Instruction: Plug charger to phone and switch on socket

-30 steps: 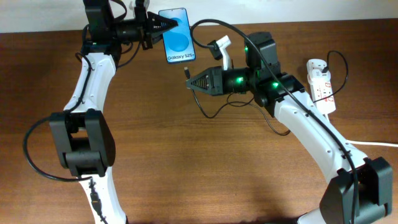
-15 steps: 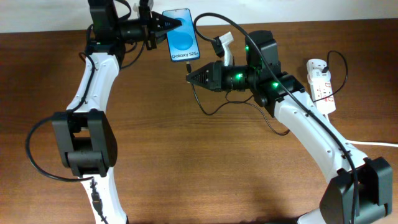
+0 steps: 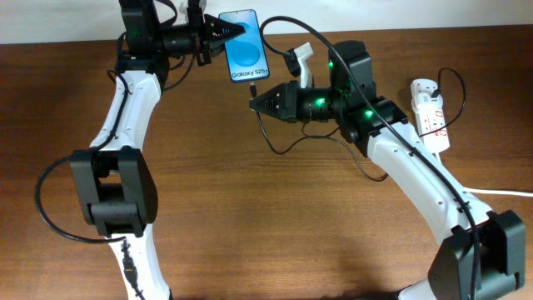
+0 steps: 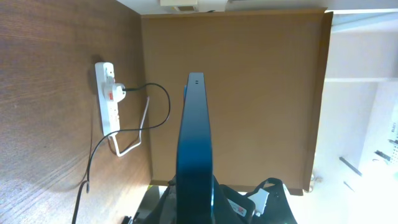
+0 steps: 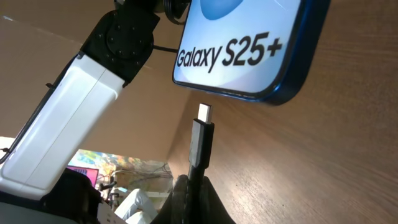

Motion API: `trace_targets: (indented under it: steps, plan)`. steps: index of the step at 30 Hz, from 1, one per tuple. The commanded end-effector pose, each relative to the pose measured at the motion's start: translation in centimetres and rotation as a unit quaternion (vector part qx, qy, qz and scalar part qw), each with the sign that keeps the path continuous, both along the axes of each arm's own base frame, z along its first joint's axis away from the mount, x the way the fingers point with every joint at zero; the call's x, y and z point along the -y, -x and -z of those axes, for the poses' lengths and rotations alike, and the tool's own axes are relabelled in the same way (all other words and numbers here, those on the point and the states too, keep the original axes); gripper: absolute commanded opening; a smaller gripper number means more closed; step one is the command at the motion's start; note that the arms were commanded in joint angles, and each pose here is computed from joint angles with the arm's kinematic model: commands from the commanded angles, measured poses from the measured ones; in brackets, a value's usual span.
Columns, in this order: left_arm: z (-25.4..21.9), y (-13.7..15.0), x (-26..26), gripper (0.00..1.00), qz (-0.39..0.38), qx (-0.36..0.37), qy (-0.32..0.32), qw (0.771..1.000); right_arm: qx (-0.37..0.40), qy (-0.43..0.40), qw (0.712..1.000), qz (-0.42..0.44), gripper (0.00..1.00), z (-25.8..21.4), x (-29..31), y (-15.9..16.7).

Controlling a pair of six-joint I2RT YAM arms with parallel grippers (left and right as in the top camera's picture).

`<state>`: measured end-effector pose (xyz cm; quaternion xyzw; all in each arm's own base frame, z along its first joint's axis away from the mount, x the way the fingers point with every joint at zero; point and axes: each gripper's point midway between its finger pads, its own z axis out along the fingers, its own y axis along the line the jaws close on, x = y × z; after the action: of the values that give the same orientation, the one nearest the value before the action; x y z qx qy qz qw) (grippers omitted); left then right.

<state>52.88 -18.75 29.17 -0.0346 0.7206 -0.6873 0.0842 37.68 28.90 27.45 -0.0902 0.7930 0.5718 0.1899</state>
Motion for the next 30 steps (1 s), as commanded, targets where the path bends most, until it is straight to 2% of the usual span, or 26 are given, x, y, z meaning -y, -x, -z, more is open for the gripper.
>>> trace_targets:
  steps: [1, 30]
  plan:
    - [-1.0, 0.6, 0.4, 0.00, 0.015, 0.013, 0.003, 1.000, 0.007, 0.002, 1.000, 0.003, 0.04, -0.1, -0.1, 0.0]
    - [-1.1, 1.6, 1.5, 0.00, 0.043, 0.022, 0.005, 0.999, 0.005, 0.001, 1.000, 0.029, 0.04, -0.2, 1.5, -1.3]
